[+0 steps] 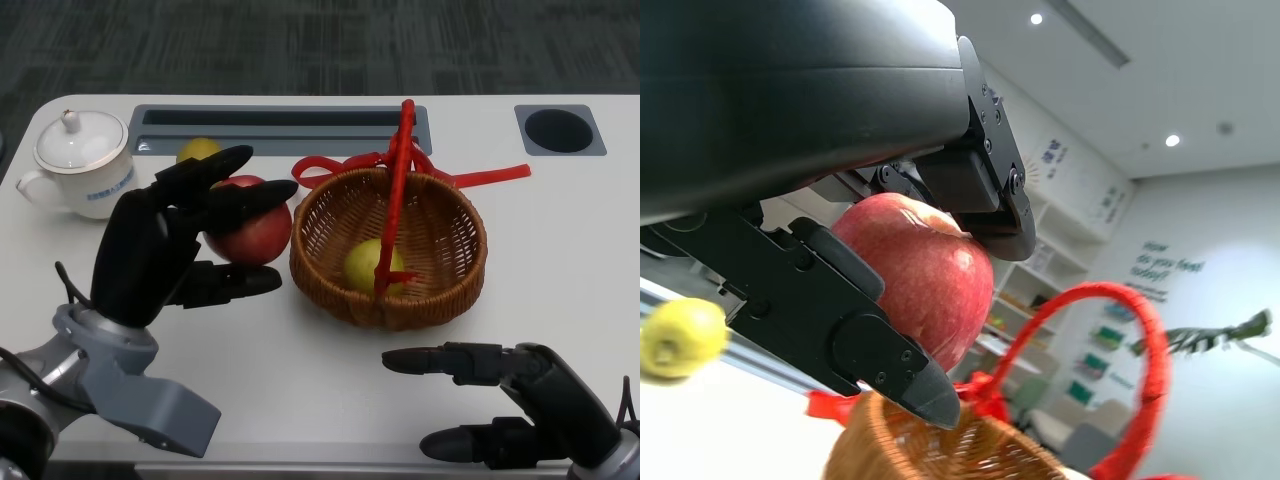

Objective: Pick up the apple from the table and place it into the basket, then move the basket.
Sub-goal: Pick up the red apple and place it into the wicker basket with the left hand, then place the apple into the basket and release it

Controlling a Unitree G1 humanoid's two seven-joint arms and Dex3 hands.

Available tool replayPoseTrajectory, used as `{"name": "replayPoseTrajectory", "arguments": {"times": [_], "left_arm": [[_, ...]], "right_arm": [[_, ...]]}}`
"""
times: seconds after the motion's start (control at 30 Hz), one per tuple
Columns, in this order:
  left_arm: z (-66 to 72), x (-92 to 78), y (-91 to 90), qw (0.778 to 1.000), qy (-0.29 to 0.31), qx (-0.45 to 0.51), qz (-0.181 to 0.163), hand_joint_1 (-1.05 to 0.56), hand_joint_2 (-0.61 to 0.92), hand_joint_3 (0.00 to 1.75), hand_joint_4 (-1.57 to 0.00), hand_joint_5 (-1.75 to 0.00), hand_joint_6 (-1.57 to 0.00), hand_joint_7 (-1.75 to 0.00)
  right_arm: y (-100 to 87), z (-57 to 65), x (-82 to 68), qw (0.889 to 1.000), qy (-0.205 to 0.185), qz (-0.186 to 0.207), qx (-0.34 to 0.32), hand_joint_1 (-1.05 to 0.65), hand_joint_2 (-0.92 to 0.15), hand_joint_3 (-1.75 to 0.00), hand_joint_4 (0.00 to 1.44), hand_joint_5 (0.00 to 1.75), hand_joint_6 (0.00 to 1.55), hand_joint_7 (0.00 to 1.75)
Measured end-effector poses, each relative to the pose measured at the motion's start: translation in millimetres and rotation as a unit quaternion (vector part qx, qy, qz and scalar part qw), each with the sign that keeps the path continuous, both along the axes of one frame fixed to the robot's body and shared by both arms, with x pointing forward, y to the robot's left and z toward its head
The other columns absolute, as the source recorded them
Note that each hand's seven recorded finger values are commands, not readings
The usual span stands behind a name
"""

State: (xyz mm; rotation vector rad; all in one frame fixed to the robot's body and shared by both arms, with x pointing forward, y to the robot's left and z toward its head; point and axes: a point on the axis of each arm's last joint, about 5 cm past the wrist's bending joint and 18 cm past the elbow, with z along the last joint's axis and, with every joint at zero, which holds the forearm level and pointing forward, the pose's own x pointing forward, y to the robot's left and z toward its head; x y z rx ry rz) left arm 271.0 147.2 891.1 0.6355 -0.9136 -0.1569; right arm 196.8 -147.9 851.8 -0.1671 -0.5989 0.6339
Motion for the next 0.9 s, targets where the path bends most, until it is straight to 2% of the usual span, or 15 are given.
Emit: {"name": "replayPoseTrajectory", "arguments": {"times": [0.17,0.4,0.53,0.67,0.9], "left_arm": [[6.8,0.8,-16.3,0.999,0.009,-0.026,-0.041,-0.24,0.85,0.0,-1.18,-0.02,-1.07,-0.02],[20.7,10.8,-37.6,0.996,0.021,-0.036,-0.084,-0.1,0.78,0.0,-1.22,-0.02,-1.12,-0.02],[23.6,15.3,-48.9,0.993,0.044,-0.04,-0.103,-0.05,0.76,0.0,-1.25,-0.03,-1.14,-0.02],[21.5,16.2,-57.7,0.991,0.065,-0.043,-0.11,-0.05,0.76,0.0,-1.26,-0.03,-1.14,-0.02],[19.7,22.0,-62.8,0.988,0.117,-0.037,-0.098,-0.07,0.79,0.01,-1.24,-0.01,-1.12,0.0]], "right_arm": [[1.2,-0.9,-0.3,1.0,0.002,0.002,0.001,-0.48,-0.87,0.0,0.81,0.0,0.74,0.0],[2.3,-1.0,-0.4,1.0,0.001,0.001,0.004,-0.48,-0.87,0.0,0.81,0.0,0.75,0.0],[2.2,-1.0,-0.6,1.0,0.001,0.0,0.004,-0.48,-0.87,0.0,0.81,0.0,0.75,0.0],[2.1,-0.9,-0.8,1.0,0.0,-0.002,0.006,-0.48,-0.87,0.0,0.81,0.0,0.75,0.0],[2.4,-0.2,-1.9,1.0,-0.003,-0.008,0.009,-0.48,-0.86,0.0,0.81,0.0,0.75,0.0]]}}
